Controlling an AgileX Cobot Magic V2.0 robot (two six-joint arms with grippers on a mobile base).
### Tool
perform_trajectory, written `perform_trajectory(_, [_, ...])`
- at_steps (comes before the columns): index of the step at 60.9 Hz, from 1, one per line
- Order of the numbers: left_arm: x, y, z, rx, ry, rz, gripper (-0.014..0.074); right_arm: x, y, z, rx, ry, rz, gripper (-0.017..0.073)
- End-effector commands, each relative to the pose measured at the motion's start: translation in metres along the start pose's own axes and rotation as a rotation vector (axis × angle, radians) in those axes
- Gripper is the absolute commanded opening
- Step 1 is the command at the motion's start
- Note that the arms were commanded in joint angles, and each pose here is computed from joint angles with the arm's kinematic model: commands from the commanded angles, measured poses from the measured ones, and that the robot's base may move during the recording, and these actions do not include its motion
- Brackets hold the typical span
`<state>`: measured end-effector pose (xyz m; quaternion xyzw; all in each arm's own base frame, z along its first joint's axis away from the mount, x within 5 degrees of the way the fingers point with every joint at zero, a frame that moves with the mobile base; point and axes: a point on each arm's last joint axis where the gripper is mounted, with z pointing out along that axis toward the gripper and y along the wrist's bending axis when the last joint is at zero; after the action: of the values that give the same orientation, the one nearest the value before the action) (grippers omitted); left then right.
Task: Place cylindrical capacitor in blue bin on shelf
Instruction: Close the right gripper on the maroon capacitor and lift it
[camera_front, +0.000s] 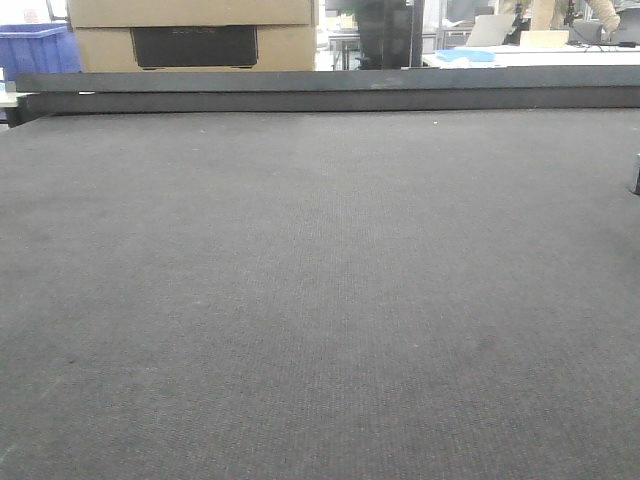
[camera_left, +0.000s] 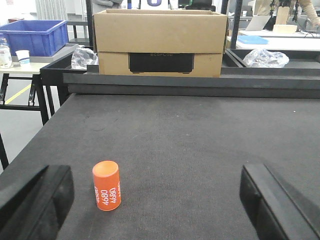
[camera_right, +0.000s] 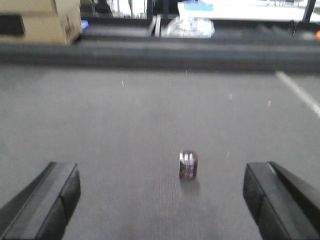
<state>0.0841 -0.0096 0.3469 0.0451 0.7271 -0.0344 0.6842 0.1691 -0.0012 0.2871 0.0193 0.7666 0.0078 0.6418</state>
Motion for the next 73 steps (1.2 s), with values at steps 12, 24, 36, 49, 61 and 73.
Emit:
perform_trajectory(12, [-0.003,-0.001,0.000,0.006,-0.012,-0.006,0.0582,0.047,-0.020,0.050,0.120,-0.049,-0.009,0.0568])
perform_trajectory(24, [-0.003,-0.001,0.000,0.006,-0.012,-0.006,0.0582,0.057,-0.026,0.107,0.138,-0.045,-0.019,0.0568])
perform_trajectory(36, [-0.003,0.000,0.000,0.002,-0.013,-0.006,0.0582,0.071,-0.030,0.171,0.141,-0.012,-0.023,0.0568])
perform_trajectory(49, [-0.003,0.000,0.000,0.002,-0.013,-0.006,0.0582,0.088,-0.043,0.218,0.169,0.016,-0.018,0.0568])
perform_trajectory(61, [-0.003,0.000,0.000,0.002,-0.013,-0.006,0.0582,0.103,-0.054,0.239,0.191,0.039,-0.013,0.0568])
perform_trajectory(73, [-0.003,0.000,0.000,0.003,-0.011,-0.006,0.0582,0.123,-0.056,0.252,0.192,0.080,-0.013,0.0568])
